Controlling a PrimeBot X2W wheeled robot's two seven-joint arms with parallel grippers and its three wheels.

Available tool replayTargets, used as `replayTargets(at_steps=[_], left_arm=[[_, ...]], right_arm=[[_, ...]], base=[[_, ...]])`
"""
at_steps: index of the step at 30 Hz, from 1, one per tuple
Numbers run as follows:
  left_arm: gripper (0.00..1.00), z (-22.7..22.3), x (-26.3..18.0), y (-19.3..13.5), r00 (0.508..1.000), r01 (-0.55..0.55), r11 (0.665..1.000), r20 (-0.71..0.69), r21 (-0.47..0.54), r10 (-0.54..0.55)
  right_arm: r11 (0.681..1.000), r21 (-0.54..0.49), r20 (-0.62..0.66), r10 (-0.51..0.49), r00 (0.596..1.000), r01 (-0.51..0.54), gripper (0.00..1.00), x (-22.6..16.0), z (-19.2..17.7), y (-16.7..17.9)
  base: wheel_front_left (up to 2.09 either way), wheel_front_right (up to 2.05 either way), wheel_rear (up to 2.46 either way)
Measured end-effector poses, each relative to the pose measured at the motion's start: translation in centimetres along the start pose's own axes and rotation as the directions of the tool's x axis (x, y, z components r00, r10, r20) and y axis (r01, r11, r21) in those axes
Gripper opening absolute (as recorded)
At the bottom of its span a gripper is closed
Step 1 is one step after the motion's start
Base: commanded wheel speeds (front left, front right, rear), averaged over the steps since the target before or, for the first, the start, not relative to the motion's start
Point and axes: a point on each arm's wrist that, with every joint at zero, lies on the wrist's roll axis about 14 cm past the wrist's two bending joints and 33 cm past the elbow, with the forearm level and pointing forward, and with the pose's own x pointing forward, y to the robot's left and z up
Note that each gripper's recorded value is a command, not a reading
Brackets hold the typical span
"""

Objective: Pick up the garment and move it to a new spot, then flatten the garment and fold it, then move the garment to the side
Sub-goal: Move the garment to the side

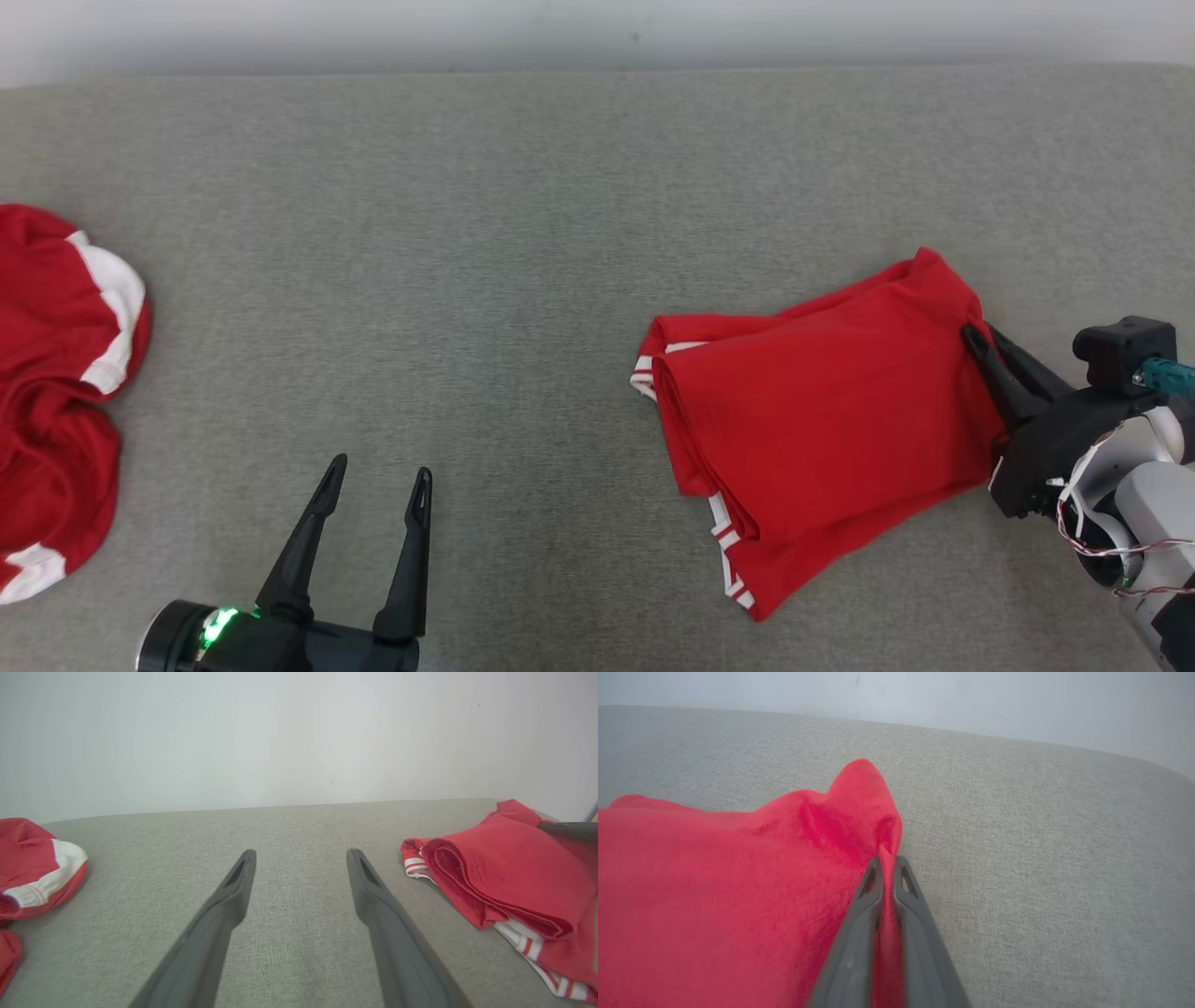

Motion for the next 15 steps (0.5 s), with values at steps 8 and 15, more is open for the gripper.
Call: replayTargets(at_steps=[8,15], left_arm=[[1.00,-0.3,2.2,-2.0,0.994,0.107,0.994,0.007,0.010,-0.107],[1.00,-0.8,4.2,-4.6,0.975,0.220,0.975,0.016,0.008,-0.221]], right_arm=[[0.995,-0.004,0.080,-0.103,0.991,0.103,0.00,-1.7,0.6,-3.2],[0.972,0.025,0.106,-0.235,0.966,0.234,0.00,-4.6,-0.1,-7.0]], base=[[0.00,0.00,0.00],[0.00,0.00,0.00]])
